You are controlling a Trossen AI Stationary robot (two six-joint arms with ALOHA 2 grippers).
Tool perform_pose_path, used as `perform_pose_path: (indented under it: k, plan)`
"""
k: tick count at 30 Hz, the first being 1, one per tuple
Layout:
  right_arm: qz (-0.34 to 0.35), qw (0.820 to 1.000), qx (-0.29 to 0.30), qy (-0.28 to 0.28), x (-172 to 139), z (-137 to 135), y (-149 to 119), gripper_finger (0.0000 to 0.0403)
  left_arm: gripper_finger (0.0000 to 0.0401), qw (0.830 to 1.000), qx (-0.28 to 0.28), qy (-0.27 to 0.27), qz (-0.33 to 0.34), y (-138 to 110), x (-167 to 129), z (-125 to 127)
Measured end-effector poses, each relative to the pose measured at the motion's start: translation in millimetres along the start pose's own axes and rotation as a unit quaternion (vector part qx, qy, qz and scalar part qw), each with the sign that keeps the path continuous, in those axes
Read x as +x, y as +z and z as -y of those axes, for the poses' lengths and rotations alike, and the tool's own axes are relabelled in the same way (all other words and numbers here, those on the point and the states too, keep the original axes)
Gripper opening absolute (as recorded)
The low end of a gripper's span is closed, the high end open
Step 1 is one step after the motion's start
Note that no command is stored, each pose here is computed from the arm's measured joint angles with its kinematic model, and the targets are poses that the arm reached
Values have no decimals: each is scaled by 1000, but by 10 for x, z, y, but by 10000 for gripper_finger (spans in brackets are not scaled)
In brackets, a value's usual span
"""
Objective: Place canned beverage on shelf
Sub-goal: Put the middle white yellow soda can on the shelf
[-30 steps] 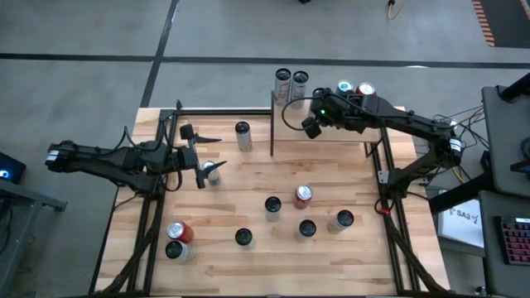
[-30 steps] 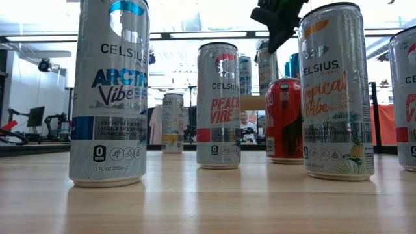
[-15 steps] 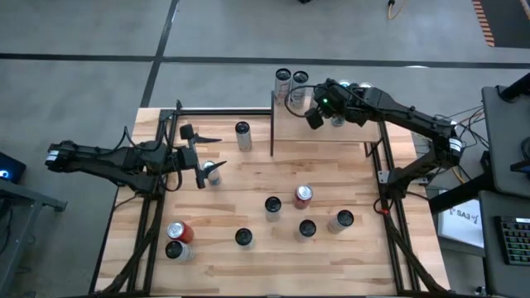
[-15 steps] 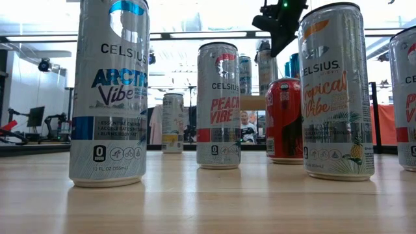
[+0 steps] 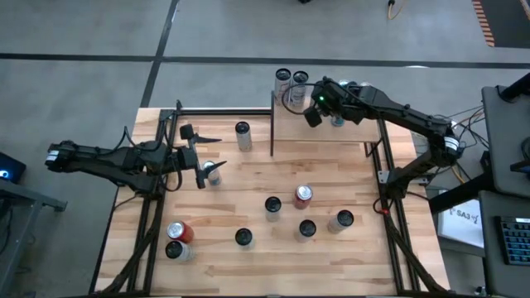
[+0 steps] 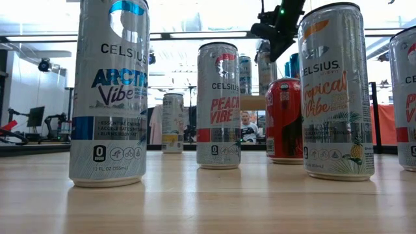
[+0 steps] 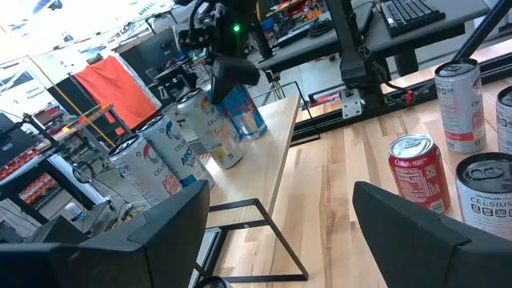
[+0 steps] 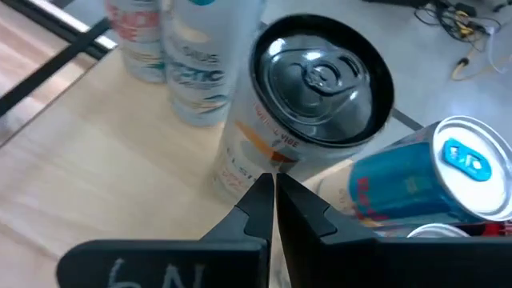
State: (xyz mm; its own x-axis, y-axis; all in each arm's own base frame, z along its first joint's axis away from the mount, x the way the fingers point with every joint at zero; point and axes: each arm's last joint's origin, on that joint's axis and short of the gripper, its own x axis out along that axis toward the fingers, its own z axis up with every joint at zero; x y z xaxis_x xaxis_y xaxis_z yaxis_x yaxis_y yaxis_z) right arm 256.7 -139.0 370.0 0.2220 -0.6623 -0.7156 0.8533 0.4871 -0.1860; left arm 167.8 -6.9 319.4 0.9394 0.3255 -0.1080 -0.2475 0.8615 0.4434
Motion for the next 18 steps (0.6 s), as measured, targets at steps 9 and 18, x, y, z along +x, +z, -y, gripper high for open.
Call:
perform_pose_path:
  k: [9, 18]
  plan:
    - [-3, 1000, 14, -10, 48, 69, 25, 9, 292, 1000, 0, 0, 0, 0, 0, 0]
    - [22, 1000, 20, 11, 84, 57, 102, 9, 292, 1000, 1, 0, 0, -2, 1, 1]
